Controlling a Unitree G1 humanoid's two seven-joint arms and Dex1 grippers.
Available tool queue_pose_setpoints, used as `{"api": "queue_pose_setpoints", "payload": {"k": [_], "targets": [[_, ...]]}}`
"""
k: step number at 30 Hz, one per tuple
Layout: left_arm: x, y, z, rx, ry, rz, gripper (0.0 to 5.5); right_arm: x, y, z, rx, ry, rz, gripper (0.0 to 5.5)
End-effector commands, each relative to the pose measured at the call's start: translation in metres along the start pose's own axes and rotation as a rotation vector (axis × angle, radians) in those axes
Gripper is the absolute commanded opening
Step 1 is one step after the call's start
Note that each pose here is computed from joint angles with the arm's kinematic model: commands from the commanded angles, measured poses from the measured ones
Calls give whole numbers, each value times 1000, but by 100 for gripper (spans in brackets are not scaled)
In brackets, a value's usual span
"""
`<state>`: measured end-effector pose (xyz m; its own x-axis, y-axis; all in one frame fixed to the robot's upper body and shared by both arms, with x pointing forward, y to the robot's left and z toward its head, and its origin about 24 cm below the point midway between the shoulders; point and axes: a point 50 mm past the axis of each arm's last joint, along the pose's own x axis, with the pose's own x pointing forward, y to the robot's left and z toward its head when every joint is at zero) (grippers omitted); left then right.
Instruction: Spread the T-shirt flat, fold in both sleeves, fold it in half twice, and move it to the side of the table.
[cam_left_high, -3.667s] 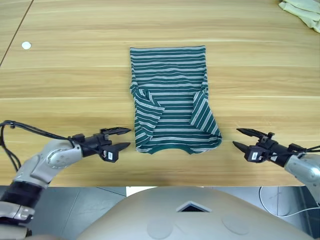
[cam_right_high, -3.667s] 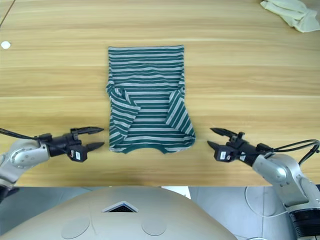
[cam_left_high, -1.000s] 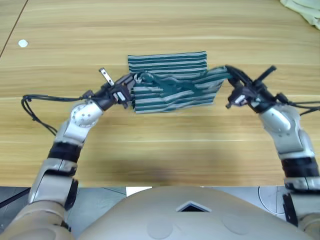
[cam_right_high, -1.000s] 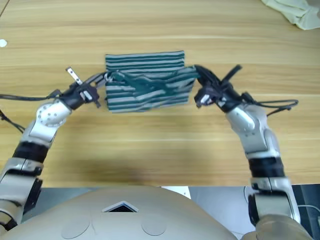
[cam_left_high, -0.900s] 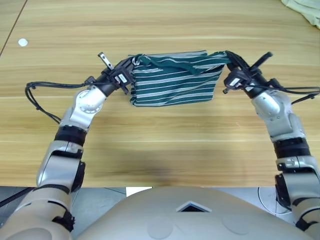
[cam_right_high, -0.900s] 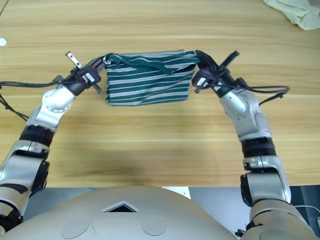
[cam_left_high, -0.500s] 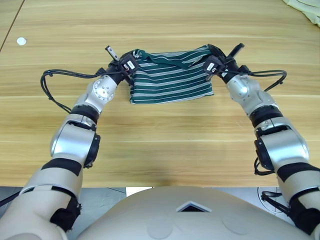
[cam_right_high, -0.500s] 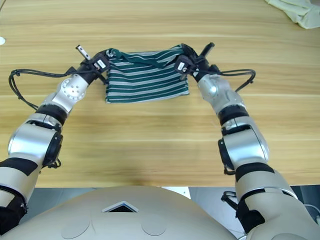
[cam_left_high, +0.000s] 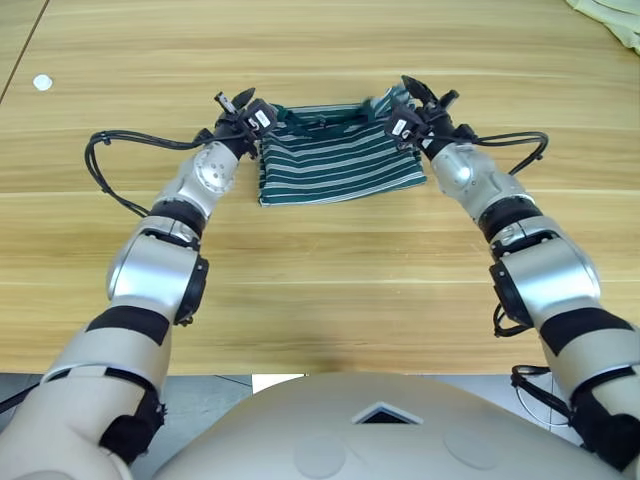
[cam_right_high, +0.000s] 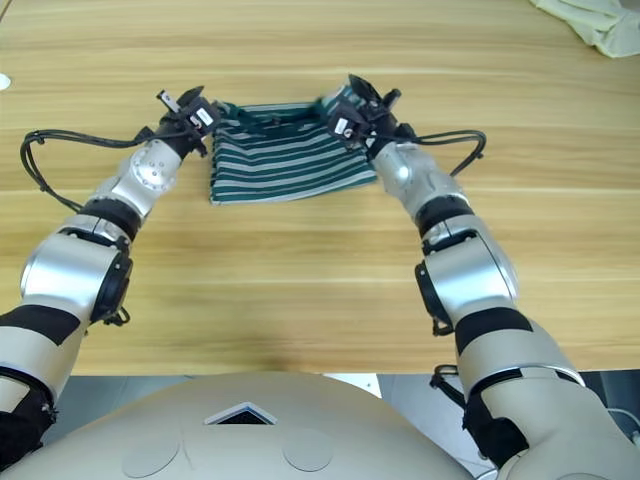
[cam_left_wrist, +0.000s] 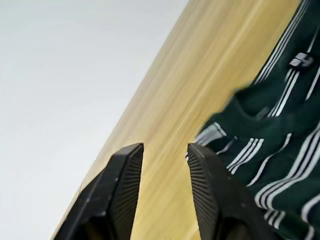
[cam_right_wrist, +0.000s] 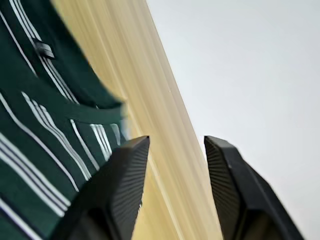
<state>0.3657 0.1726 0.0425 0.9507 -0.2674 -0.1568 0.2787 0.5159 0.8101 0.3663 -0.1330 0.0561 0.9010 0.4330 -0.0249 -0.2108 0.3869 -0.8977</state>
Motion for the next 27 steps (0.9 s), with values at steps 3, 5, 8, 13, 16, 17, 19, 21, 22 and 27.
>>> {"api": "queue_pose_setpoints", "payload": {"k": [3, 5, 8, 13, 16, 17, 19, 21, 22, 27], "targets": [[4, 12, 2, 41, 26, 60, 162, 11, -1, 21, -30, -84, -24, 300], [2, 18, -4, 3, 57, 106, 162, 12, 8, 31, -41, -133, -1, 336], [-9, 26, -23, -103, 121, 201, 162, 11, 39, 52, -84, -215, 127, 341], [-34, 48, -56, -293, 181, 400, 162, 4, 93, 69, -262, -222, 450, 341], [-46, 55, -67, -341, 174, 460, 162, -4, 109, 66, -347, -217, 648, 341], [-48, 55, -68, -343, 168, 462, 162, -7, 110, 63, -364, -226, 696, 341], [-51, 54, -70, -330, 155, 452, 162, -20, 113, 54, -381, -277, 815, 341], [-50, 55, -67, -306, 130, 436, 162, -36, 114, 45, -370, -349, 923, 341], [-48, 56, -63, -289, 106, 425, 162, -48, 113, 38, -336, -384, 973, 341], [-33, 57, -38, -177, -18, 342, 162, -134, 75, -24, -151, -384, 999, 341]]}}
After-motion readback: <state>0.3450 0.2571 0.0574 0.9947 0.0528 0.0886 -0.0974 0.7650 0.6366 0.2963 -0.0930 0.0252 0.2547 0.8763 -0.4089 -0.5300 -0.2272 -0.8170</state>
